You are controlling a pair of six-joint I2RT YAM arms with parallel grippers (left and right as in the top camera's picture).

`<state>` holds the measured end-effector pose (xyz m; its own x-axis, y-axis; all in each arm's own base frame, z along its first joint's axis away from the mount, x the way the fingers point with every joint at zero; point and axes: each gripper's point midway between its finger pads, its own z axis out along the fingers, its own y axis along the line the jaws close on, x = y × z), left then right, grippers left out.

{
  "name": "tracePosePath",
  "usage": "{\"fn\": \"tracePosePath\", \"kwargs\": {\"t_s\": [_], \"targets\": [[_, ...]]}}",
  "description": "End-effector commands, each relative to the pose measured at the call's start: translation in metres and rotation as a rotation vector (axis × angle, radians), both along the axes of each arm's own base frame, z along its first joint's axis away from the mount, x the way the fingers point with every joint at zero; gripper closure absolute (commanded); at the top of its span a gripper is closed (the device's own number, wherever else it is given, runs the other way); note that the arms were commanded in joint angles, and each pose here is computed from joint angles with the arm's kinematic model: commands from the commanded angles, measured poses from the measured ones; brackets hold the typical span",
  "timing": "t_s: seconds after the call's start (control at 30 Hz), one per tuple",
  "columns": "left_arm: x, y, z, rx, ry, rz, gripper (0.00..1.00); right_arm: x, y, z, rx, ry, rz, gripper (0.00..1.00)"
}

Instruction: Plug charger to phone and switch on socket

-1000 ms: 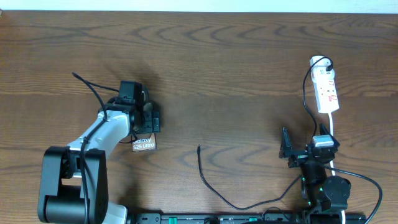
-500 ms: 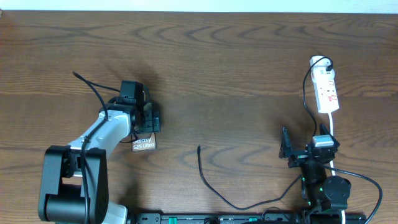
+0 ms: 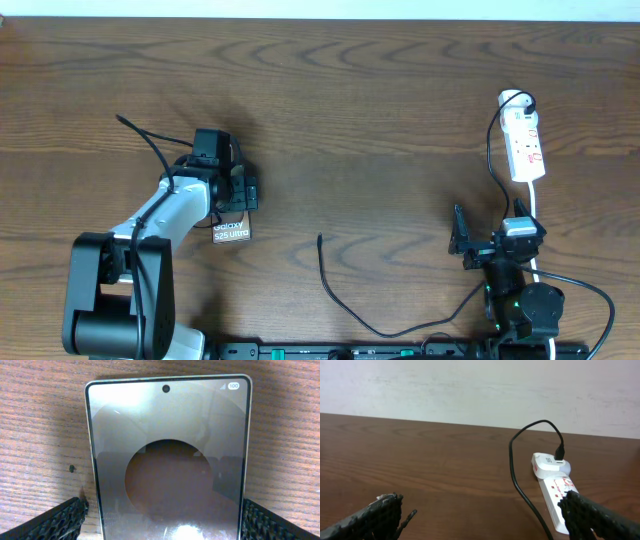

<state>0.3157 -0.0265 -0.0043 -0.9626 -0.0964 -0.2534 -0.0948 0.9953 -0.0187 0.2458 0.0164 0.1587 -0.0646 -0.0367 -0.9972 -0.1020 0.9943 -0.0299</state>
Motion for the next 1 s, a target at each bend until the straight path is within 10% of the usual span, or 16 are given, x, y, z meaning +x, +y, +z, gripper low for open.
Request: {"fn": "tracePosePath", "kwargs": {"t_s": [0.0,0.97], "targets": [[-0.020,-0.001,-0.019,-0.010,0.094,0.007,0.05,0.000,0.000,0.000,-0.013,-0.002,-0.001,0.01],[-0.032,0.000,-0.023,-0.007,0.150,0.006,0.16,0.000,0.000,0.000,-0.013,-0.002,-0.001,0.01]]}}
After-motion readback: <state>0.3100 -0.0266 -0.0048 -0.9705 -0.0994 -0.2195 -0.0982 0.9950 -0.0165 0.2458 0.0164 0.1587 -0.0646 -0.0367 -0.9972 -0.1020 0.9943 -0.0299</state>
